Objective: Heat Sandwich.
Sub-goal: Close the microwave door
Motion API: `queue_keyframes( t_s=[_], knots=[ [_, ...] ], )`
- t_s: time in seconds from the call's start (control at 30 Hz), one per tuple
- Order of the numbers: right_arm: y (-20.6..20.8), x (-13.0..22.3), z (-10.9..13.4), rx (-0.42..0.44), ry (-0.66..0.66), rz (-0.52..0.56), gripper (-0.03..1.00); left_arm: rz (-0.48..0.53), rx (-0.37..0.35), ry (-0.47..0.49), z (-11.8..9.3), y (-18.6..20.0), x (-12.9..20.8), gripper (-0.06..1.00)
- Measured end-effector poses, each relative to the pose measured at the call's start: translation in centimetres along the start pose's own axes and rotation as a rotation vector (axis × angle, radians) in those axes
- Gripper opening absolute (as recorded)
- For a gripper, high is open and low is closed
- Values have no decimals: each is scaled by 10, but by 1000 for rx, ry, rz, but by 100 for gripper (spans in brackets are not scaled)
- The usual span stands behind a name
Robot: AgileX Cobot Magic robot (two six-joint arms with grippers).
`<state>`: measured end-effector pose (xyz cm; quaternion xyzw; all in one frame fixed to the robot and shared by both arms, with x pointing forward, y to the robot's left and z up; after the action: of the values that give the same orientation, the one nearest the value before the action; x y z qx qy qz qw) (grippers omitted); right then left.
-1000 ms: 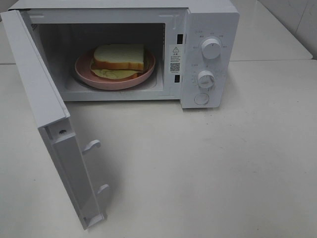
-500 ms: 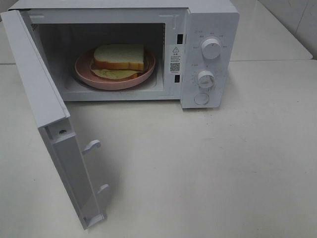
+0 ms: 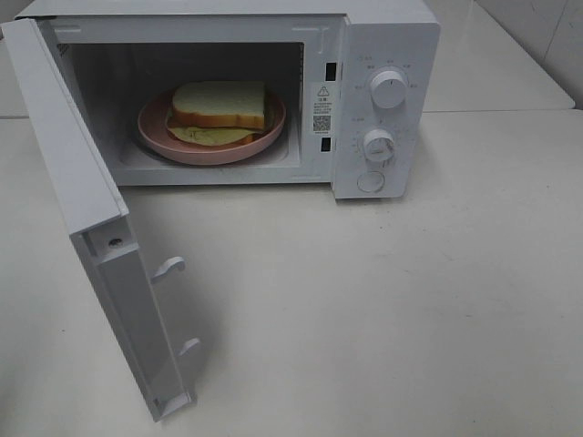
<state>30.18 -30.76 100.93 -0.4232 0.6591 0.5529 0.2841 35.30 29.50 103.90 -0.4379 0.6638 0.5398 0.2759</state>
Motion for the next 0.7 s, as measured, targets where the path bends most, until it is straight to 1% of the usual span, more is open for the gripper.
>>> queue_keyframes(
  t_s=[0.03,0.07,0.1,0.13,0.2,0.33,0.43,0.47,0.53,0.7],
  knots=[
    [0,0,0,0,0,0,76,-5,1,1,-1,-3,-3,28],
    [0,0,0,0,0,0,76,-16,2,2,-2,-8,-9,16],
    [0,0,0,0,0,0,76,-19,2,3,-2,-12,-11,10],
    [0,0,0,0,0,0,76,-19,2,3,-2,-12,-11,10],
    [0,0,0,0,0,0,76,-15,-4,4,-1,-23,-12,0],
    [0,0,0,0,0,0,76,-13,-9,7,1,-38,-10,0],
    [0,0,0,0,0,0,76,-49,-8,7,4,-57,-9,0],
    [0,0,0,0,0,0,76,-49,-8,7,4,-57,-9,0],
    [0,0,0,0,0,0,76,-103,-2,6,6,-70,-10,0],
    [0,0,0,0,0,0,76,-176,7,8,10,-90,-7,0]
  ],
)
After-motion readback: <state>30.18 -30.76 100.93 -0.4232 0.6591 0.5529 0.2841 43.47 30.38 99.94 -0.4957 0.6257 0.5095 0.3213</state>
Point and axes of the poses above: a point on each arm's last joint axis where the gripper is mounted, y pointing back along that axis away from the gripper, z along the wrist's bending axis when the last joint is at zero, x = y × z, the point moved 8 cm from there along -y, pointing out along that axis toward the gripper, and after that the axes turned 13 degrees about y, right-handed, at the moved point
